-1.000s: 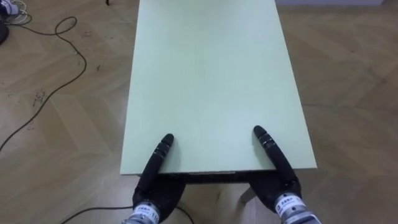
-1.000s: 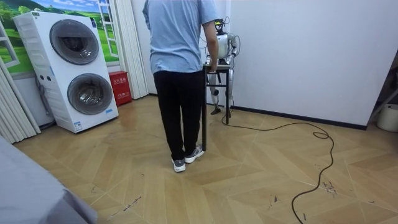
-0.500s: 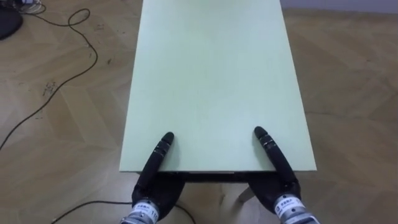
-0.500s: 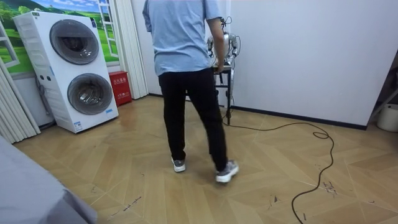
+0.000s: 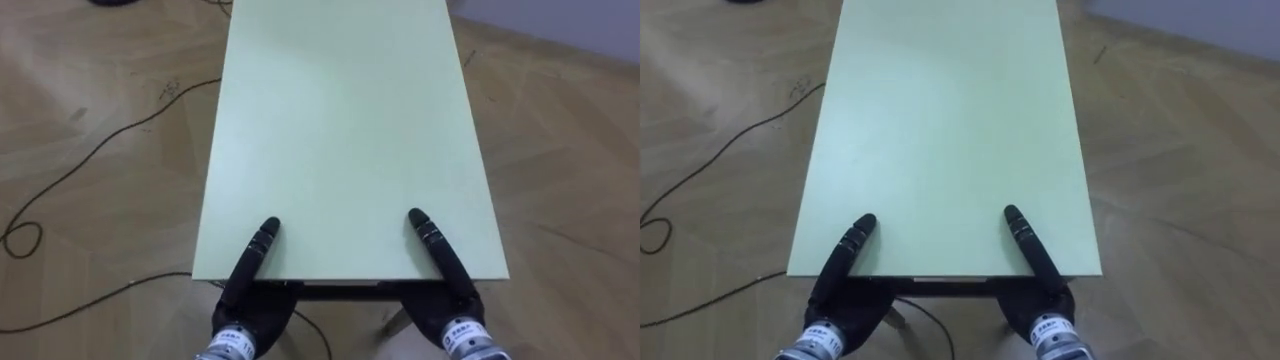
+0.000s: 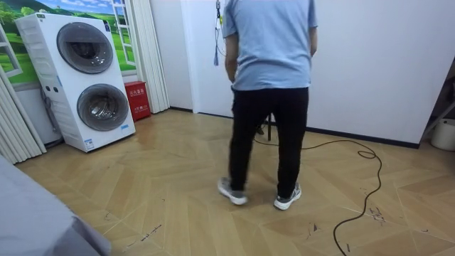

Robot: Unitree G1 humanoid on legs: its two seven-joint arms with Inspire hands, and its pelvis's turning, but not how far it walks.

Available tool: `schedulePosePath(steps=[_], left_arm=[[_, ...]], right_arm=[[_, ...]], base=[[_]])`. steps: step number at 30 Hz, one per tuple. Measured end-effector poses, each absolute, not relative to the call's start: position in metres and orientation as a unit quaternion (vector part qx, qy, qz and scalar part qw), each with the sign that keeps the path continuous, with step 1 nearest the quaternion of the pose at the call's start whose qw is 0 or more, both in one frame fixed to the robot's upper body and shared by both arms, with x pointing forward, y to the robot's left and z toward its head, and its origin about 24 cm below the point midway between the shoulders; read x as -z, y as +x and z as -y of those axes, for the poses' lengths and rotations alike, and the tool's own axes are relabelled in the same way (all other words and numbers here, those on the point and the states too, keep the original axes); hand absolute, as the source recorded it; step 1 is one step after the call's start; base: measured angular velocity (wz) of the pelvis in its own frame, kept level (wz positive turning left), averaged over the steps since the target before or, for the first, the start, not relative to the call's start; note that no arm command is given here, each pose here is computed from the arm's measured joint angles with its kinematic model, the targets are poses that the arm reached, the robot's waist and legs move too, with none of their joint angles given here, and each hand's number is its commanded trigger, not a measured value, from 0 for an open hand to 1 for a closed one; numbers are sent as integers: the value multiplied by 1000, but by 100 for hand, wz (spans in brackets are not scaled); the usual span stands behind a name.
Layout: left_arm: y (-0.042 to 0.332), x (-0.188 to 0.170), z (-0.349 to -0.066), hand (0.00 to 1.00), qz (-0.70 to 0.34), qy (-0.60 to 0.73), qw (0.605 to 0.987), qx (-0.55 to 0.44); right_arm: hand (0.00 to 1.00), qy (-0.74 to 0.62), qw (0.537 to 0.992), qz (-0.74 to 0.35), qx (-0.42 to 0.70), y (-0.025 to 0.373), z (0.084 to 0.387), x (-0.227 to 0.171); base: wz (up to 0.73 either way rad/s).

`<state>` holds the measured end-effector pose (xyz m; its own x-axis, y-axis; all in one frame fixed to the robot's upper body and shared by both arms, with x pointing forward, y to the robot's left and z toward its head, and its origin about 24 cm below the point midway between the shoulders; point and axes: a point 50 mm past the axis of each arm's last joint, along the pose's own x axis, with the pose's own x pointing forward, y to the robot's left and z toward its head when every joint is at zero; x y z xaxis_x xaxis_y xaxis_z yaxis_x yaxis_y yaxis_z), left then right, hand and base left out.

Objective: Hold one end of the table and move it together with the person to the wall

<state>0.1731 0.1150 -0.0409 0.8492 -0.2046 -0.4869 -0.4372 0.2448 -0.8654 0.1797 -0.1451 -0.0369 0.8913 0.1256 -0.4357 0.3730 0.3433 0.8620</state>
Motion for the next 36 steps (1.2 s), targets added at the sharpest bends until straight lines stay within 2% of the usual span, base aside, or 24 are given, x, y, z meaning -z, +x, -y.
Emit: schedulePosePath(steps=[5,16,28,36], left_arm=[[176,39,-114,100,-261,-609,745,-72],[174,41,-111,100,-273,-605,745,-68],[169,43,-112,100,-271,-611,739,-81],[169,43,-109,100,-272,-613,737,-79]], right_arm=[[100,563,795,-211,78,182,147,33],[100,569,790,-212,90,174,148,37],[100,565,791,-219,87,175,147,37],[100,558,796,-217,88,175,149,36]], base=[[20],[62],[27],[54]])
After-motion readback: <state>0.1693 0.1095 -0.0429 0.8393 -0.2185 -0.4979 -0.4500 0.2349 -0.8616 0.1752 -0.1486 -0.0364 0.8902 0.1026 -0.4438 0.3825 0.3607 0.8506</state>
